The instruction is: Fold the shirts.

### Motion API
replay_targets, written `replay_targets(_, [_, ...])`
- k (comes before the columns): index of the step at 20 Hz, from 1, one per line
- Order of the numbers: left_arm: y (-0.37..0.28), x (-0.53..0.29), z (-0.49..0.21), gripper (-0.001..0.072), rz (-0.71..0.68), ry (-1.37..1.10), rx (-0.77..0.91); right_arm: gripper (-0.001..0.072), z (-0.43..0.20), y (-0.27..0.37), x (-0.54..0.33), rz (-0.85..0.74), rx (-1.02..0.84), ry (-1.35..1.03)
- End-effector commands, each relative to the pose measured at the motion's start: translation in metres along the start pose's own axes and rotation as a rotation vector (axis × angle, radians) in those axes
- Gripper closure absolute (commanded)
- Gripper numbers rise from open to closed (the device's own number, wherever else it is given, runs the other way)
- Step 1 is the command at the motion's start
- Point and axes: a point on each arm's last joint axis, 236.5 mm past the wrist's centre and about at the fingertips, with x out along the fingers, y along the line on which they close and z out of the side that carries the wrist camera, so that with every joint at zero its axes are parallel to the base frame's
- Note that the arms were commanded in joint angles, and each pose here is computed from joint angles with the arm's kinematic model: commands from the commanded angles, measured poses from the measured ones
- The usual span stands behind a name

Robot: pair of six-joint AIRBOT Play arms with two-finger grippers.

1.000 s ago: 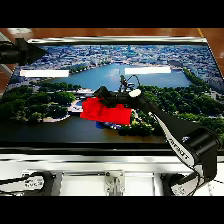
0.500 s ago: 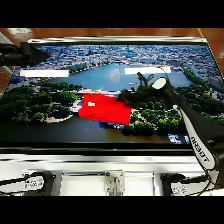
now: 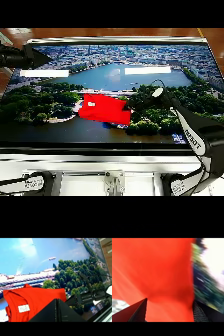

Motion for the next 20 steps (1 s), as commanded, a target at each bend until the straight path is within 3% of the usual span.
replay_targets(1, [-0.003, 0.001, -0.003, 0.0670, -0.007, 0.012, -0.020, 0.0114, 0.008, 0.015, 0.014, 0.120, 0.064, -0.012])
replay_targets(2, [-0.006, 0.001, -0.002, 0.0669, -0.020, 0.007, -0.050, 0.0402, 0.008, 0.016, 0.015, 0.122, 0.064, -0.012])
replay_targets(3, [-0.011, 0.000, 0.000, 0.0669, -0.042, -0.001, -0.059, 0.0645, 0.009, 0.018, 0.015, 0.126, 0.066, -0.018])
replay_targets(7, [-0.027, -0.001, 0.006, 0.0669, -0.104, -0.022, -0.075, 0.0655, 0.054, 0.039, -0.041, 0.207, -0.102, -0.184])
replay_targets(11, [-0.060, 0.000, 0.007, 0.0669, -0.220, -0.022, -0.088, 0.0655, 0.126, 0.010, -0.188, 0.191, -0.087, -0.504])
replay_targets(15, [-0.090, 0.010, 0.000, 0.0669, -0.298, 0.005, -0.092, 0.0655, 0.134, -0.094, -0.325, 0.111, 0.114, -0.725])
replay_targets(20, [-0.121, 0.004, 0.004, 0.0669, -0.387, -0.011, -0.093, 0.0655, 0.039, -0.261, -0.386, -0.159, 0.360, -0.634])
